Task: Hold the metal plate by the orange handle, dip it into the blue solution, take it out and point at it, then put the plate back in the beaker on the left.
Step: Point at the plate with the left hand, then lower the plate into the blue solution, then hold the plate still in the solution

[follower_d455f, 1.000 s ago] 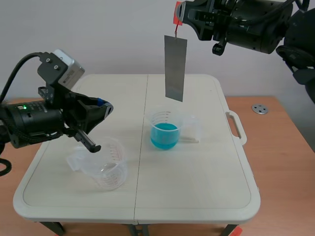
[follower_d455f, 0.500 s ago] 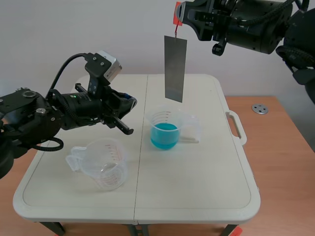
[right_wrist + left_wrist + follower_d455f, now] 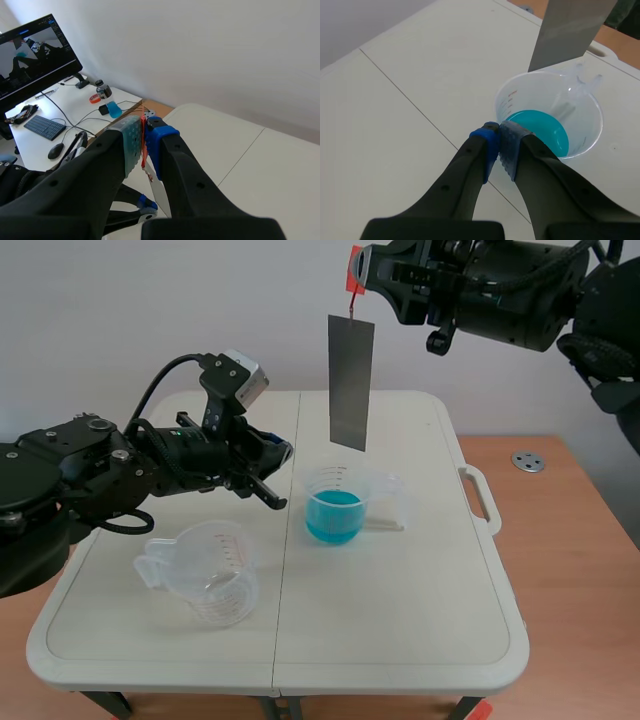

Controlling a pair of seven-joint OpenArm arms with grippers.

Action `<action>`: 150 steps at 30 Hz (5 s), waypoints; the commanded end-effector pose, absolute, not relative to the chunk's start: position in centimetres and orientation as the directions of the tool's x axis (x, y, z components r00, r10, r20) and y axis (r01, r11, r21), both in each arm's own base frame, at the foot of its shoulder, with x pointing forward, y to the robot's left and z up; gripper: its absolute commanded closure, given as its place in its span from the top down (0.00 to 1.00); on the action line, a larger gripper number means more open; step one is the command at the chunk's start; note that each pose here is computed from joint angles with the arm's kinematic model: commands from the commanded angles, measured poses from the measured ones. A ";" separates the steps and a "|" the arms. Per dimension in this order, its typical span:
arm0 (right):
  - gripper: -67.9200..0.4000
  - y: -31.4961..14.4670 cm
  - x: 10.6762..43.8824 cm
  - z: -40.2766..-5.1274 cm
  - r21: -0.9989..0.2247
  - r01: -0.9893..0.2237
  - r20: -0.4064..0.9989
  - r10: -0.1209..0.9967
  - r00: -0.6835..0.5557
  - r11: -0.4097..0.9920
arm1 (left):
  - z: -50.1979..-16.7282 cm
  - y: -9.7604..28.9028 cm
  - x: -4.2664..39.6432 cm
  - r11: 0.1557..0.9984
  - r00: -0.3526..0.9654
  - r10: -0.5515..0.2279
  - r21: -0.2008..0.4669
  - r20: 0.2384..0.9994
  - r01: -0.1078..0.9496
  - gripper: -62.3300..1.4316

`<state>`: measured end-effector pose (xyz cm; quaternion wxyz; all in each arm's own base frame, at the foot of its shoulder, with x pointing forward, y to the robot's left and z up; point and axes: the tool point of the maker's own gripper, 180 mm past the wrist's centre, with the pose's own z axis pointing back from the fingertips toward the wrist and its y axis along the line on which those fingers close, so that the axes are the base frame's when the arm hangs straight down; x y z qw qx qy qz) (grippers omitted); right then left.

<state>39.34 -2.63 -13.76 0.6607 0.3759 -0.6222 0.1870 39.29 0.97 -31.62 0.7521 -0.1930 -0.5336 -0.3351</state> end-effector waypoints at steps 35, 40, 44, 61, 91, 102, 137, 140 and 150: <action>0.03 -2.2 39.2 -12.0 0.262 -0.737 0.961 -0.242 0.137 0.623 | -29.1 9.5 38.4 0.821 0.113 -0.254 0.152 0.961 0.551 0.05; 0.03 -2.2 39.2 -12.0 0.262 -0.737 0.961 -0.242 0.137 0.623 | -27.7 15.6 35.5 0.862 0.123 -0.291 0.204 0.949 0.465 0.05; 0.03 -2.2 39.1 -12.0 0.277 -0.738 0.956 -0.257 0.145 0.615 | -27.1 19.9 32.6 0.871 0.169 -0.332 0.233 0.928 0.433 0.05; 0.03 -1.9 38.3 -14.6 0.331 -0.730 0.942 -0.255 0.217 0.598 | -34.5 29.1 17.2 0.909 0.568 -0.389 0.200 0.725 0.366 0.05; 0.03 -2.3 39.7 -19.6 0.375 -0.680 0.927 -0.280 0.251 0.630 | -41.6 24.1 0.8 0.982 0.872 -0.154 -0.027 0.466 0.188 0.05; 0.03 -1.6 40.1 -22.6 0.384 -0.647 0.923 -0.266 0.277 0.658 | -41.7 24.0 0.8 0.981 0.871 -0.153 -0.031 0.466 0.189 0.05; 0.03 -1.7 39.9 -26.3 0.413 -0.610 0.909 -0.257 0.329 0.676 | -41.7 24.0 0.8 0.982 0.873 -0.153 -0.031 0.464 0.189 0.05; 0.03 -1.7 39.9 -26.3 0.413 -0.610 0.909 -0.257 0.329 0.676 | -41.7 24.0 0.8 0.982 0.873 -0.153 -0.031 0.464 0.189 0.05; 0.03 -1.7 39.9 -26.3 0.413 -0.610 0.908 -0.258 0.329 0.676 | -41.7 24.0 1.0 0.981 0.870 -0.154 -0.030 0.469 0.189 0.05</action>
